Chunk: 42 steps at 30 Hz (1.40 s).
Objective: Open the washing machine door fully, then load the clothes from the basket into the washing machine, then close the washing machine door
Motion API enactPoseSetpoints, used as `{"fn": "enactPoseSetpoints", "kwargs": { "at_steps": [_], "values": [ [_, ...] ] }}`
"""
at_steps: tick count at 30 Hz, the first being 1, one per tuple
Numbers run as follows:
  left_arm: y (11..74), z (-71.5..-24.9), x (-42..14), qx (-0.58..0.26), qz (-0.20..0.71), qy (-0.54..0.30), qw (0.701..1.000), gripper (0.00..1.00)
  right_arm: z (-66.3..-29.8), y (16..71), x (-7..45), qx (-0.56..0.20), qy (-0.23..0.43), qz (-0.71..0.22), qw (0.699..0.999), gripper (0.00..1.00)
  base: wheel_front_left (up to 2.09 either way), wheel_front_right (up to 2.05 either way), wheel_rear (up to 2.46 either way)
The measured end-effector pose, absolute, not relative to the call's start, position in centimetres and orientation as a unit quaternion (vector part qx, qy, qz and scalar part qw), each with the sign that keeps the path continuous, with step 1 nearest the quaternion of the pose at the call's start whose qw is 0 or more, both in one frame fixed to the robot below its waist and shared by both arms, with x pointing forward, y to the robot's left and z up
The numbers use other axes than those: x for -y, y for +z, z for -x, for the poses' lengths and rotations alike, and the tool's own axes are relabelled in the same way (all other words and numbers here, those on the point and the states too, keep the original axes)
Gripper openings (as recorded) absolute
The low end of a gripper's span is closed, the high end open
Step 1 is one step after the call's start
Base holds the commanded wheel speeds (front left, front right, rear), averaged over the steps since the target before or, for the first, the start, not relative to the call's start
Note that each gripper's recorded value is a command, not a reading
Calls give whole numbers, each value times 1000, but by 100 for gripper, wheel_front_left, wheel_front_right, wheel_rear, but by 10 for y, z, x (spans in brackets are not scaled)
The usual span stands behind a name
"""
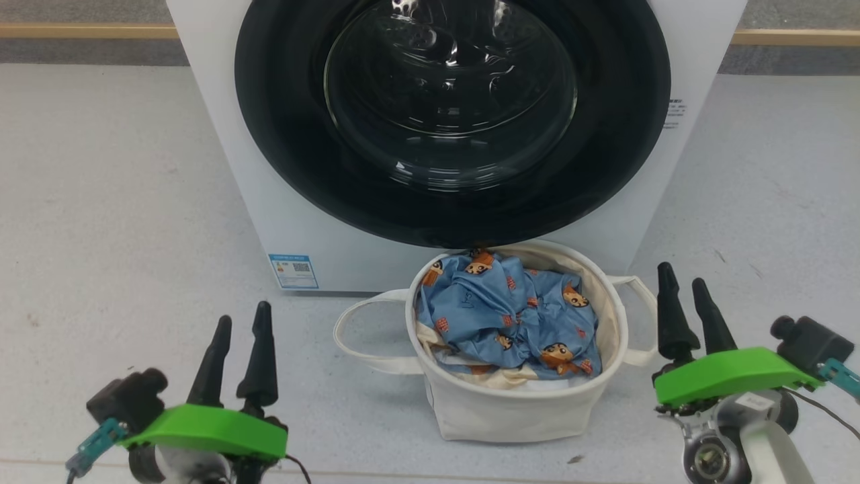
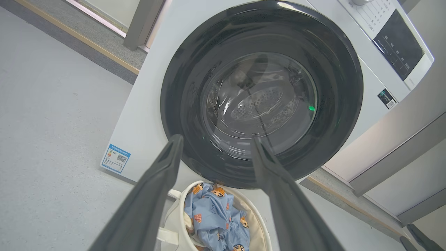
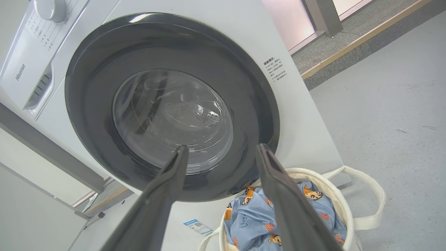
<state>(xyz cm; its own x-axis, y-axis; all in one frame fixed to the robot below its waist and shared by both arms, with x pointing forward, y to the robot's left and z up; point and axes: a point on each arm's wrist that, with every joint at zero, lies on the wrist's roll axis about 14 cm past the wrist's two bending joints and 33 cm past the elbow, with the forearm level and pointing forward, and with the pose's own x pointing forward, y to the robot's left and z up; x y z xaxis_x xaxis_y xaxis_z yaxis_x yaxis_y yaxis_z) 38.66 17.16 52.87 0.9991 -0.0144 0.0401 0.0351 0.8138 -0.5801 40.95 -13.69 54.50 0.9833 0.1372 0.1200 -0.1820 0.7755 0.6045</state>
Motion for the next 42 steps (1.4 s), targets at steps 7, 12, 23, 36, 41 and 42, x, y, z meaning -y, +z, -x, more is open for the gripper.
{"fn": "enactPoseSetpoints", "kwargs": {
  "at_steps": [7, 12, 23, 36, 41, 42],
  "values": [
    [528, -390, -166, 14, 252, -16, 968, 100, -410, 542, 129, 32, 94, -287, 953, 100, 0, 0, 0],
    [518, -388, -162, 1, 217, -16, 976, 100, -409, 536, 122, 26, 104, -257, 960, 100, 0, 0, 0],
    [504, -388, -150, -15, 139, -32, 990, 100, -413, 536, 106, 33, 129, -167, 977, 100, 0, 0, 0],
    [500, -386, -138, -5, 45, -49, 998, 100, -413, 527, 99, 34, 140, -120, 982, 100, 0, 0, 0],
    [492, -385, -136, -11, 37, -52, 998, 100, -411, 517, 97, 25, 144, -102, 984, 100, 0, 0, 0],
    [488, -384, -136, -17, 34, -51, 998, 100, -411, 513, 96, 20, 144, -100, 984, 100, 0, 0, 0]
  ]
}}
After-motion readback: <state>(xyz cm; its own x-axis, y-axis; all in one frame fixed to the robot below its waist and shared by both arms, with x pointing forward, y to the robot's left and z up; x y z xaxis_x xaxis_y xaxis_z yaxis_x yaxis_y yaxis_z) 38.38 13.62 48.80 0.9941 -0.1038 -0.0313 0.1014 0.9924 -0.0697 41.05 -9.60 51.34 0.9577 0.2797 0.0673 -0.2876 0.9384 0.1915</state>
